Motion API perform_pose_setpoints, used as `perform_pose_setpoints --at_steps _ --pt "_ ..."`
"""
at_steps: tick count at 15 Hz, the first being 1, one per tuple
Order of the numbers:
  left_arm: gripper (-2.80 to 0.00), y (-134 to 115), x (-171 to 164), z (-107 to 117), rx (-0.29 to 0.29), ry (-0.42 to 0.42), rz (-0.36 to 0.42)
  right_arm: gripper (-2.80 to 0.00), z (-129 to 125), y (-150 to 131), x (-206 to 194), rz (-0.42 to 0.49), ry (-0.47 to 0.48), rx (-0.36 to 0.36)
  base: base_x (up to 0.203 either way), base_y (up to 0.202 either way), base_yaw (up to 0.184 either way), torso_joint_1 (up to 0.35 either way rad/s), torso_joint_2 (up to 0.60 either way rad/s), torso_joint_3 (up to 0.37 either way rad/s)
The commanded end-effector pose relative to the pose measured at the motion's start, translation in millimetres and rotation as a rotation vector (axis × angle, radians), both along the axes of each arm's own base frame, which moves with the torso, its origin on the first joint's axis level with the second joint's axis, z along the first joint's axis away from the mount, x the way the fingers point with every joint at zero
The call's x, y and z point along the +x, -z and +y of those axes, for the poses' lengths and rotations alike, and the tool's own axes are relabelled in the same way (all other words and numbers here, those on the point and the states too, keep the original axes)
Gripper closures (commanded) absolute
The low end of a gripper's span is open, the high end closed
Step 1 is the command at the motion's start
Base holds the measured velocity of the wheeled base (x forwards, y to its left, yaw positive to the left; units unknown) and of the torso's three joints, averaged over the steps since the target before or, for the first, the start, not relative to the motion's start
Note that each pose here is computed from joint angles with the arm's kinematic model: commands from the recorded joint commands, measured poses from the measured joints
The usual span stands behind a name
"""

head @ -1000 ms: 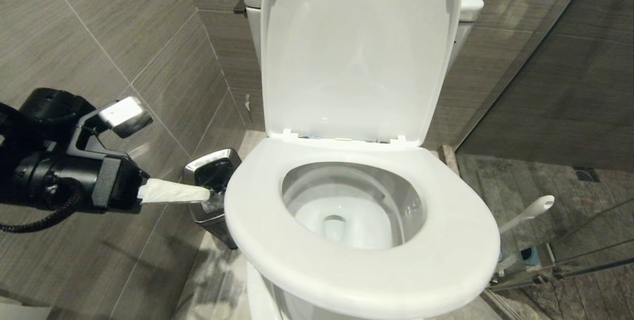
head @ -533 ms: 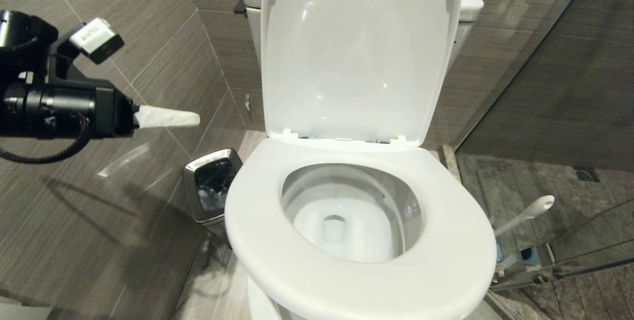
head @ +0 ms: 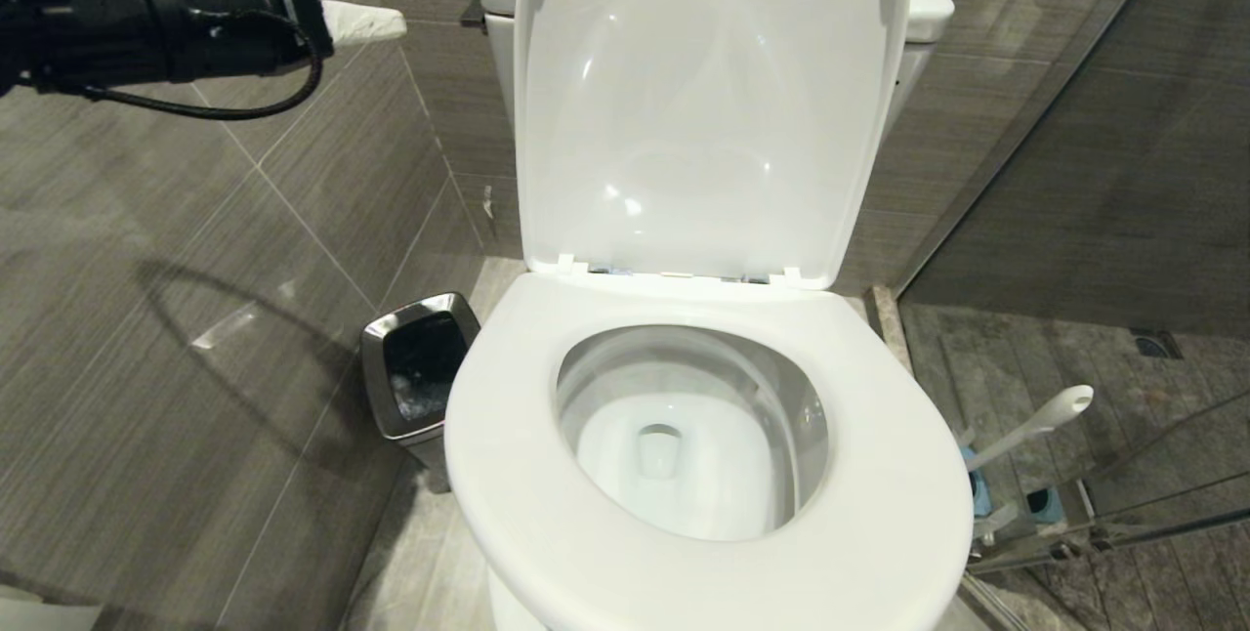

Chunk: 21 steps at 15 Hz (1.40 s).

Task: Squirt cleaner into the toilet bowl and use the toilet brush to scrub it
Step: Close the toilet lid

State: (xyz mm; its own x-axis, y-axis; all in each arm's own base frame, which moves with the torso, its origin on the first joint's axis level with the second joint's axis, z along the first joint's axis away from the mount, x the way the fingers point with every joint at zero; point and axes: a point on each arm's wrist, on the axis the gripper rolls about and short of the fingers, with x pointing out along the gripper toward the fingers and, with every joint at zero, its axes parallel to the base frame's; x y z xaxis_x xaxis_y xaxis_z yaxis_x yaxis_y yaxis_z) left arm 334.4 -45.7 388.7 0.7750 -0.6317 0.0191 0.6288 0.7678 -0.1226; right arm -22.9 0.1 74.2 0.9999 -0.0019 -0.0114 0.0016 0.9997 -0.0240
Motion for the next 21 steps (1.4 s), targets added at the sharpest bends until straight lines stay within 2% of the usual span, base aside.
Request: perform_pose_setpoints --at_steps 1,5,7,9,16,18,21 --pt "0.0 1 21 -21 -0.109 -0.069 -0.069 0.0 0 0 0 0.001 0.0 0.0 0.0 0.0 0.0 0.0 0.0 0.0" --pt "0.0 -9 30 -44 -0.307 -0.091 -0.225 0.0 0 0 0 0.001 0.0 0.0 0.0 0.0 0.0 0.0 0.0 0.0" --pt "0.0 -11 31 -48 -0.395 -0.059 -0.248 0.0 0 0 0 0.001 0.0 0.0 0.0 0.0 0.0 0.0 0.0 0.0" --pt "0.0 -12 31 -47 -0.454 -0.039 -0.224 0.0 0 0 0 0.001 0.0 0.0 0.0 0.0 0.0 0.0 0.0 0.0" --pt "0.0 -18 27 -36 -0.446 -0.05 -0.244 0.0 0 0 0 0.002 0.0 0.0 0.0 0.0 0.0 0.0 0.0 0.0" --pt "0.0 -18 27 -36 -0.471 -0.102 -0.245 0.0 0 0 0 0.001 0.0 0.0 0.0 0.0 0.0 0.0 0.0 0.0" --pt "0.0 -21 26 -30 -0.464 -0.123 -0.26 0.0 0 0 0 0.002 0.0 0.0 0.0 0.0 0.0 0.0 0.0 0.0"
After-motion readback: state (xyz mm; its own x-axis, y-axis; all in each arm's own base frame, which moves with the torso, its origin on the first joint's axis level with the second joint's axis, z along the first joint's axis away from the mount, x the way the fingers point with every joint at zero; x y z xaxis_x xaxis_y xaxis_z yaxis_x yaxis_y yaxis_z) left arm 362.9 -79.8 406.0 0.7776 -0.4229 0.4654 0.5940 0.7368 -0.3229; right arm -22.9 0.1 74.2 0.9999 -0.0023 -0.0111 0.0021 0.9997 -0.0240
